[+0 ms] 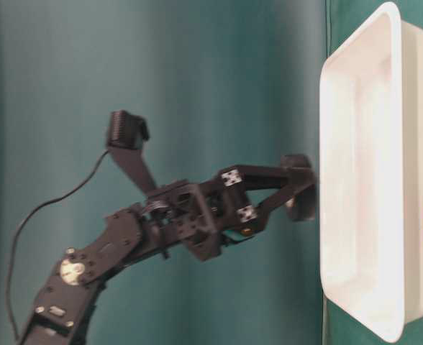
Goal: Pick up the tape from a random location and place it into the white case.
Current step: 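Carry the black tape roll over the white tray, then lower the roll into the tray and open the left gripper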
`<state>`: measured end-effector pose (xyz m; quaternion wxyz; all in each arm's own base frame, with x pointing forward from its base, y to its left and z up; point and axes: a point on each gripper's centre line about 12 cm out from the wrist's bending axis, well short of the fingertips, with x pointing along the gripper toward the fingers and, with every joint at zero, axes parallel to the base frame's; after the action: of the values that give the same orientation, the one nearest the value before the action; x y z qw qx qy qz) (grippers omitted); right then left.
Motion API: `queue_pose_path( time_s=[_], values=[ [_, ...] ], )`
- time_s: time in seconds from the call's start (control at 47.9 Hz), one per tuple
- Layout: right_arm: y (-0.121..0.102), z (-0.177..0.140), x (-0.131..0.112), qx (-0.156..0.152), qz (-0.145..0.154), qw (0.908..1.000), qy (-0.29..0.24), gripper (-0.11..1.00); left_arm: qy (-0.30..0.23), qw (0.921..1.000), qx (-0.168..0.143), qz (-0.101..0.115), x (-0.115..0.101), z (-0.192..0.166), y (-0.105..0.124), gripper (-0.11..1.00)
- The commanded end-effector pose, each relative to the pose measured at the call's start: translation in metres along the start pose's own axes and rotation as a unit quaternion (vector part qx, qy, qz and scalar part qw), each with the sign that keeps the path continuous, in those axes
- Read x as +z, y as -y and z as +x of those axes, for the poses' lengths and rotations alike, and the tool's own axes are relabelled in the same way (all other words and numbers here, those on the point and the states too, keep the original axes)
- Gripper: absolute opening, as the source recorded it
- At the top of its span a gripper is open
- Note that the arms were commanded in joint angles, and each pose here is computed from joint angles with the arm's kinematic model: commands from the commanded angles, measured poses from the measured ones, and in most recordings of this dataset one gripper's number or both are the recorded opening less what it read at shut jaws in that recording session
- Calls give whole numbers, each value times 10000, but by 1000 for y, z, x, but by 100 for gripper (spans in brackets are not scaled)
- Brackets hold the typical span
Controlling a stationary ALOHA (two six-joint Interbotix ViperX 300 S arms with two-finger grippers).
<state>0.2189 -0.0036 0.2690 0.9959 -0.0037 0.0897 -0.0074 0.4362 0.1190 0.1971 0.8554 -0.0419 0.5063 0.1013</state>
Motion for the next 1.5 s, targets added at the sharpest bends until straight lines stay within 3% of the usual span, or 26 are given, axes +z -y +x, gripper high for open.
queue_pose_path(
  time_s=[0.0, 0.418, 1.086, 1.337, 1.399, 1.483],
  values=[
    [1, 2, 10, -23, 11, 9999, 123, 92, 252, 9997, 27, -2, 7, -2, -1, 19],
    [2, 2, 9, -38, 6, 9999, 99, 92, -9, 10000, 20, 3, -7, 50, -2, 19],
    [2, 3, 9, -46, 15, 9999, 92, 92, -124, 9999, 14, 3, -10, 50, -2, 20],
    [2, 3, 9, -46, 31, 9999, 92, 92, -124, 9999, 21, -3, -13, 48, -4, 89],
    [2, 3, 9, -46, 31, 9999, 92, 92, -124, 9999, 21, -2, -14, 48, -3, 98],
    [2, 3, 9, -46, 31, 9999, 92, 92, -117, 9999, 21, -2, -14, 47, -3, 98]
  ],
)
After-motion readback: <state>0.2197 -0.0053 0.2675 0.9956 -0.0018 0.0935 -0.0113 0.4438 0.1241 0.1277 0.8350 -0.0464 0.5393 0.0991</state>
